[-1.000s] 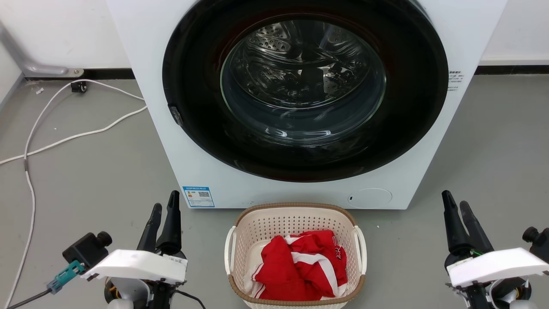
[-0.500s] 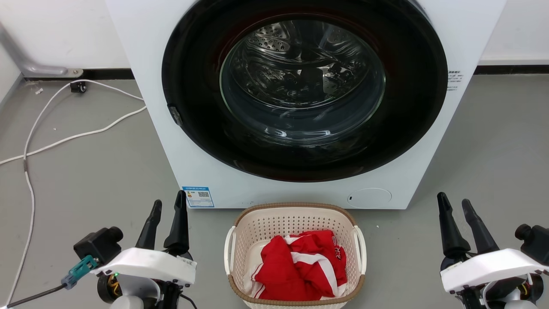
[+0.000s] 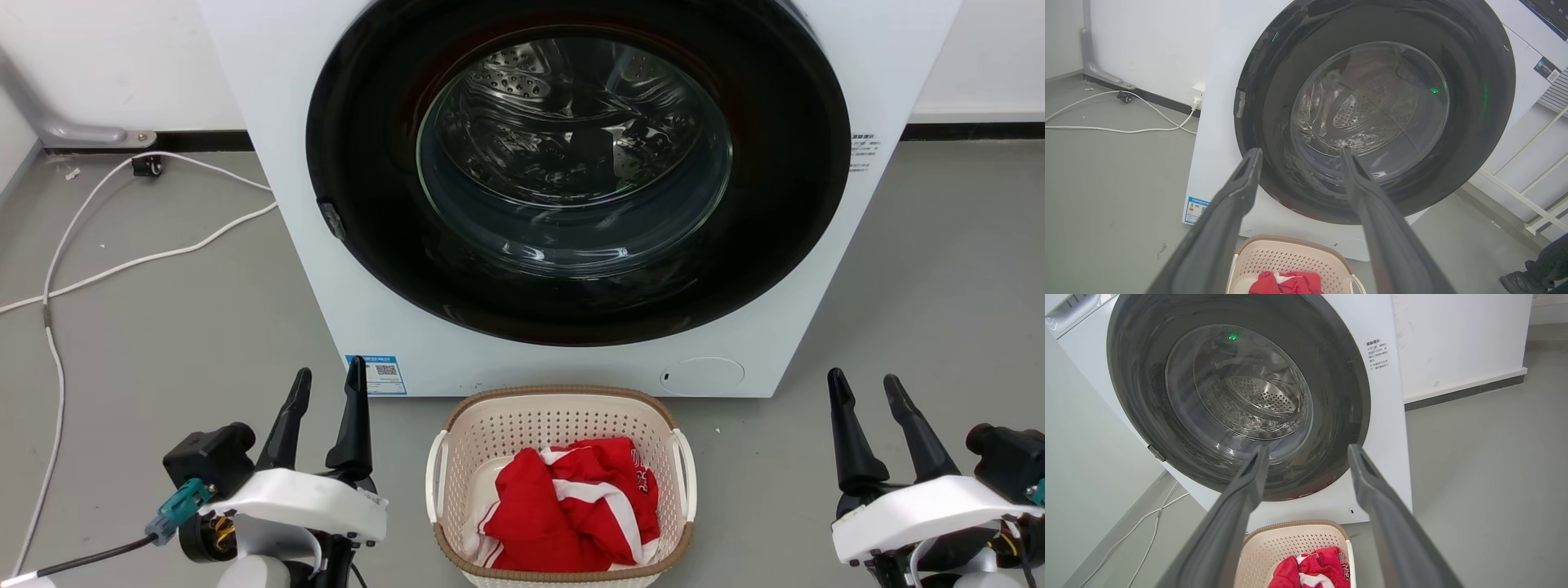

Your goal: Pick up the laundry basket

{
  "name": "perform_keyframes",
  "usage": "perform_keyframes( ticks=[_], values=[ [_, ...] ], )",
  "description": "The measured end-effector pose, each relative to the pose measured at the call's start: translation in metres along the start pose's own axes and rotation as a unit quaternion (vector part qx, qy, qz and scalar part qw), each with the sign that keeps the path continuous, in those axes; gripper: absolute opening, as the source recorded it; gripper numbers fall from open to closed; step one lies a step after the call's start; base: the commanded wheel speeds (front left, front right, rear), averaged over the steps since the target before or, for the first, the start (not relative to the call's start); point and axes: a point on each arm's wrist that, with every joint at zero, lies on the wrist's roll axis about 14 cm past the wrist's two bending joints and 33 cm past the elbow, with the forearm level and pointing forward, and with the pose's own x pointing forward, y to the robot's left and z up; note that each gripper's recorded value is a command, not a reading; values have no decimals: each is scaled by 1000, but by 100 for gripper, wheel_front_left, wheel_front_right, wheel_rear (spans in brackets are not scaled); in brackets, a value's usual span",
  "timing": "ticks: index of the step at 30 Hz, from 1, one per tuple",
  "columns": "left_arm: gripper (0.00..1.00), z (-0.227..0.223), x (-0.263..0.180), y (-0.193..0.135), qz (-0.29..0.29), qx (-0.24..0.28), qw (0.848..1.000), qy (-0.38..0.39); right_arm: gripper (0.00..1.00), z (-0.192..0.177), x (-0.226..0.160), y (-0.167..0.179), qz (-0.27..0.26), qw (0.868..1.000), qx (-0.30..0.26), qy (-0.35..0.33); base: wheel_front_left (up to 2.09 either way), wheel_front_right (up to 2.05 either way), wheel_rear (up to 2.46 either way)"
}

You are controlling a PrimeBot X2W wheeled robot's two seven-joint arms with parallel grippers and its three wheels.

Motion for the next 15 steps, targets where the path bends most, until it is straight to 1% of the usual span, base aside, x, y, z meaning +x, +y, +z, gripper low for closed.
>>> perform_keyframes(
  ticks=[15],
  values=[
    [100, 2, 2, -7, -11, 59, 998, -11, 100, 2, -4, -1, -1, 998, -59, -1, 0, 0, 0]
  ],
)
